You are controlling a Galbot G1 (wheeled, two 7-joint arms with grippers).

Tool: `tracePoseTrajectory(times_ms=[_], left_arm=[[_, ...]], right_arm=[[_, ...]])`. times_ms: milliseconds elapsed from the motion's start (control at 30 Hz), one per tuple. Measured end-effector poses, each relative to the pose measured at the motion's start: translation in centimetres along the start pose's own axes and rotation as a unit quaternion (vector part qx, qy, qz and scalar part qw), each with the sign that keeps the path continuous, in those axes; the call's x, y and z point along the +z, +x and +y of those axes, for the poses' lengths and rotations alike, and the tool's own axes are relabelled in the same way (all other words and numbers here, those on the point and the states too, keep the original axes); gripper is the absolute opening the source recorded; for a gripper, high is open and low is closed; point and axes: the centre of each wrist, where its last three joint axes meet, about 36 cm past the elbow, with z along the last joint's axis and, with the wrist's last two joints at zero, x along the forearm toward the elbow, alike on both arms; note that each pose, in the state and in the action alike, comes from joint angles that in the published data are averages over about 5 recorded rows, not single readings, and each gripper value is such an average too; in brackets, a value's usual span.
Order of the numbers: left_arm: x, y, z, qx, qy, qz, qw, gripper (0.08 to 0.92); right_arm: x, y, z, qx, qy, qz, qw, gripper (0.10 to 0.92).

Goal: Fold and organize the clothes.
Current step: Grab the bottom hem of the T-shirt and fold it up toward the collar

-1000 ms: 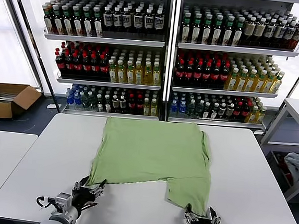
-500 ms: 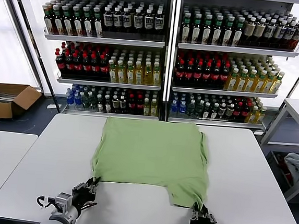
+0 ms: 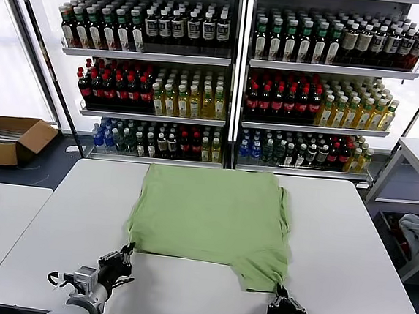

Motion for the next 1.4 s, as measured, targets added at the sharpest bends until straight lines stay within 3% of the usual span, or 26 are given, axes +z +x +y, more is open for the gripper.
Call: tracePoseTrajectory(times_ms=[333, 733, 1033, 1400], left_arm=[[-1.1, -0.6, -0.1, 0.003, 0.004, -0.04, 0.999, 0.088], [-1.9, -2.9, 0.1, 0.01, 0.014, -0.07, 0.997, 0.088], [-2.6, -5.8, 0.4, 0.007, 0.022, -0.078, 0.997, 0.088], [-3.5, -10.1, 1.4, 0.008, 0.022, -0.073, 0.997, 0.088]], right_arm=[[-2.1, -1.3, -0.1, -0.009, -0.01, -0.053, 0.998, 0.106], [-4.8, -6.1, -0.2, -0.001, 0.0, -0.109, 0.994, 0.106], [-6.3, -10.6, 0.5, 0.005, 0.009, -0.122, 0.992, 0.106], [-8.2, -15.3, 1.3, 0.009, 0.028, -0.126, 0.992, 0.106]])
